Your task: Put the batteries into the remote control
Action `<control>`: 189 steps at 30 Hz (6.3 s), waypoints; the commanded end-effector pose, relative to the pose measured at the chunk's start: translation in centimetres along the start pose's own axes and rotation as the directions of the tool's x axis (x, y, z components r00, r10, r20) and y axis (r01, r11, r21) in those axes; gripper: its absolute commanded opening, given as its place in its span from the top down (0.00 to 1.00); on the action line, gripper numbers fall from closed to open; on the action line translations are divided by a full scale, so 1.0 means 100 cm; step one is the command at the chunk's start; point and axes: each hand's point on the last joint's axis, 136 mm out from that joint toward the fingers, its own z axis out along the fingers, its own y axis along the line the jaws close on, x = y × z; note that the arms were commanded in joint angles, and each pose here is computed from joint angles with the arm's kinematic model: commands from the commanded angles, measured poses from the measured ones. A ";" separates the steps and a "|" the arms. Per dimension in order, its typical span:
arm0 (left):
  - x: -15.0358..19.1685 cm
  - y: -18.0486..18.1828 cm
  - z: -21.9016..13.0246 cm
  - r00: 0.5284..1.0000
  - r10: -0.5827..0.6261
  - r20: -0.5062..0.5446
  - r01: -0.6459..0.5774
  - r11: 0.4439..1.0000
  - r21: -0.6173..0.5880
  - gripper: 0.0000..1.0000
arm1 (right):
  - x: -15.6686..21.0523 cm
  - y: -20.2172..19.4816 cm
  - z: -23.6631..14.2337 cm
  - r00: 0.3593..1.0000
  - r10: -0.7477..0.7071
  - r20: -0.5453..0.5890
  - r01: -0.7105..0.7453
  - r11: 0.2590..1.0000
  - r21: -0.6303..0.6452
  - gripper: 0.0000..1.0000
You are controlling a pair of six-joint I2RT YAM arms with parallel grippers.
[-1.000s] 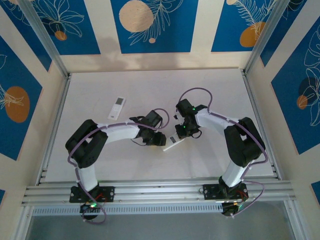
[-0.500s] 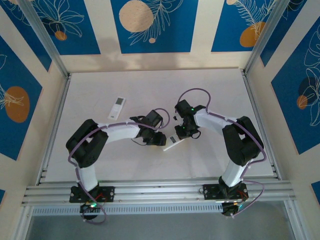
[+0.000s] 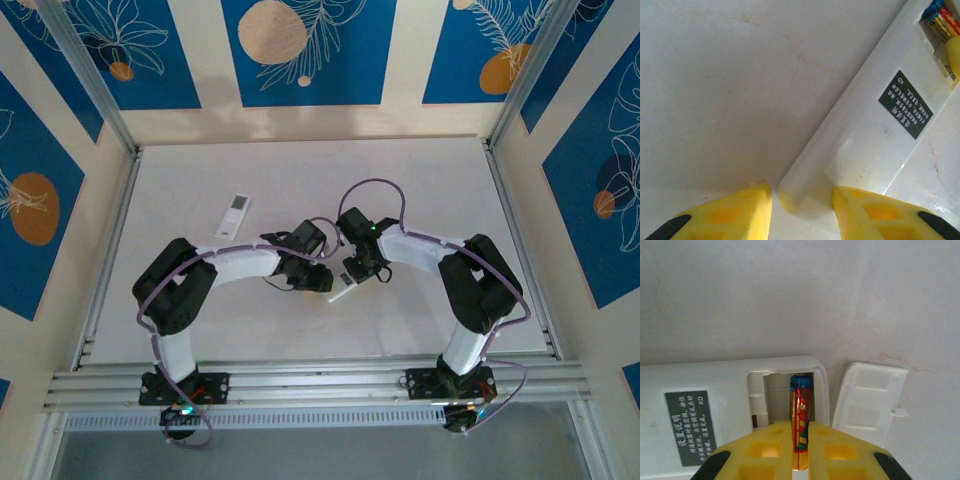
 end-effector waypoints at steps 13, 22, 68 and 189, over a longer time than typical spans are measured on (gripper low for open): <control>0.016 0.048 0.022 0.999 -0.015 -0.046 0.007 0.988 -0.153 0.63 | -0.002 -0.042 0.050 0.999 -0.026 -0.028 0.030 0.988 0.153 0.80; 0.013 0.046 0.022 0.999 -0.019 -0.038 0.013 0.990 -0.139 0.63 | -0.028 -0.036 0.017 0.997 0.008 0.076 -0.017 0.993 0.116 0.71; 0.013 0.044 0.025 0.999 -0.028 -0.044 0.022 0.992 -0.126 0.64 | -0.005 -0.003 -0.021 0.987 0.158 0.037 -0.146 0.964 -0.223 0.84; -0.032 -0.084 -0.003 0.985 0.141 0.102 -0.125 0.981 -0.150 0.89 | -0.003 -0.071 -0.116 0.760 0.625 0.179 -0.564 0.771 -0.296 0.61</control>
